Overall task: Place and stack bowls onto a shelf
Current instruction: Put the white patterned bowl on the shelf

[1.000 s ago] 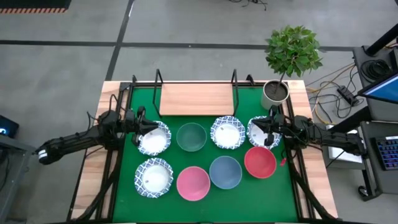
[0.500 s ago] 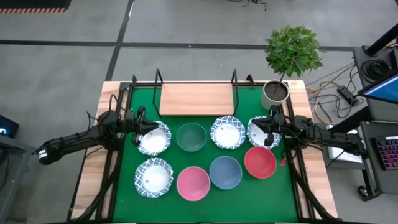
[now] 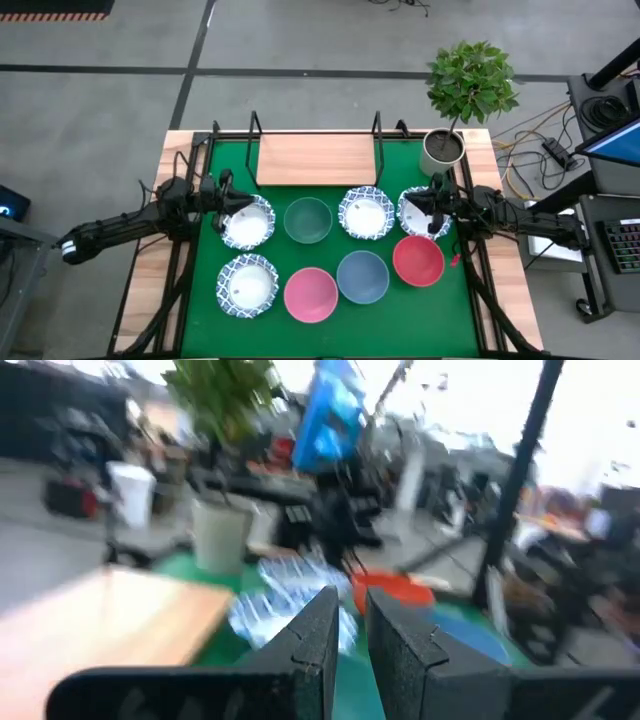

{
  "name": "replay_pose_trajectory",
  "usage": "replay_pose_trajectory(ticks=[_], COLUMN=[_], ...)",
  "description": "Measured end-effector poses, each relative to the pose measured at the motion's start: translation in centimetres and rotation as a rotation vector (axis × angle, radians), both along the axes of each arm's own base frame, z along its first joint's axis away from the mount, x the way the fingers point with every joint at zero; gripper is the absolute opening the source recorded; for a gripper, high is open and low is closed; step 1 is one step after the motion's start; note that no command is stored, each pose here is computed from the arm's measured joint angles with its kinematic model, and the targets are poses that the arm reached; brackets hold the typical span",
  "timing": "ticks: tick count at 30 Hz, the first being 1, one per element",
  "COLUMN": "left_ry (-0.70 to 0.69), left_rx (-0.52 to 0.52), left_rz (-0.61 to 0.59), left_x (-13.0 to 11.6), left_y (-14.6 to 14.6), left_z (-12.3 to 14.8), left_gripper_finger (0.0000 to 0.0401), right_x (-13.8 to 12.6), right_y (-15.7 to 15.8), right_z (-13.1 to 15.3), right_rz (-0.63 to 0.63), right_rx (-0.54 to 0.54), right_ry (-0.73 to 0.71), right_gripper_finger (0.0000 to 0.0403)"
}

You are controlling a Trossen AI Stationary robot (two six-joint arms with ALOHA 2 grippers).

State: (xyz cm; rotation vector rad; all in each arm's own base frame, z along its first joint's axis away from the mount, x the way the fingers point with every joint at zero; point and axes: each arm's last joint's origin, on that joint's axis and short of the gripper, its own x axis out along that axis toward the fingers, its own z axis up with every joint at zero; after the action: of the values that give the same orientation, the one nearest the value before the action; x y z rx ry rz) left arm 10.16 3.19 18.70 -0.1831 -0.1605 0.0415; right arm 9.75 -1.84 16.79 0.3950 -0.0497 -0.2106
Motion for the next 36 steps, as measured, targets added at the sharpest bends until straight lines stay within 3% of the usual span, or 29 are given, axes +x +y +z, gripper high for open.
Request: replay_pose_trajectory(ticks=[2,6,12,17,23,28,32,36], left_ry=[-0.069,-0.207,-0.373,-0.405,-0.408,-0.236,0.043,0.34], left_rx=[-0.016,-0.177,-0.287,-0.291,-0.362,-0.402,-0.455,-0.58], left_rz=[0.008,-0.045,-0.019,-0.019,-0.022,-0.005,0.037,0.063], left_x=[-0.1,-0.5,-1.1,-1.2,-1.2,0.1,1.6,3.2], left_y=[0.0,-0.1,-0.1,-0.1,-0.1,0.0,0.2,0.0], left_z=[0.7,1.9,3.2,3.4,4.8,7.8,9.7,10.7], left_gripper_finger=[0.0037,0.0037,0.0037,0.0037,0.0037,0.0037,0.0037,0.0037], right_x=[0.0,0.0,-0.1,-0.2,0.3,1.2,3.1,4.4], right_y=[0.0,0.1,0.2,0.4,0.1,-0.3,-0.6,-0.9], right_z=[0.3,0.6,1.9,3.3,4.5,6.7,7.7,8.4], right_rz=[-0.001,0.037,0.077,0.113,0.024,-0.041,-0.022,-0.002], right_rx=[0.033,0.051,0.011,-0.105,-0.183,-0.225,-0.211,-0.187], right_ry=[-0.042,-0.07,-0.184,-0.293,-0.25,-0.171,0.039,0.224], right_gripper_finger=[0.0009,0.0009,0.0009,0.0009,0.0009,0.0009,0.0009,0.0009])
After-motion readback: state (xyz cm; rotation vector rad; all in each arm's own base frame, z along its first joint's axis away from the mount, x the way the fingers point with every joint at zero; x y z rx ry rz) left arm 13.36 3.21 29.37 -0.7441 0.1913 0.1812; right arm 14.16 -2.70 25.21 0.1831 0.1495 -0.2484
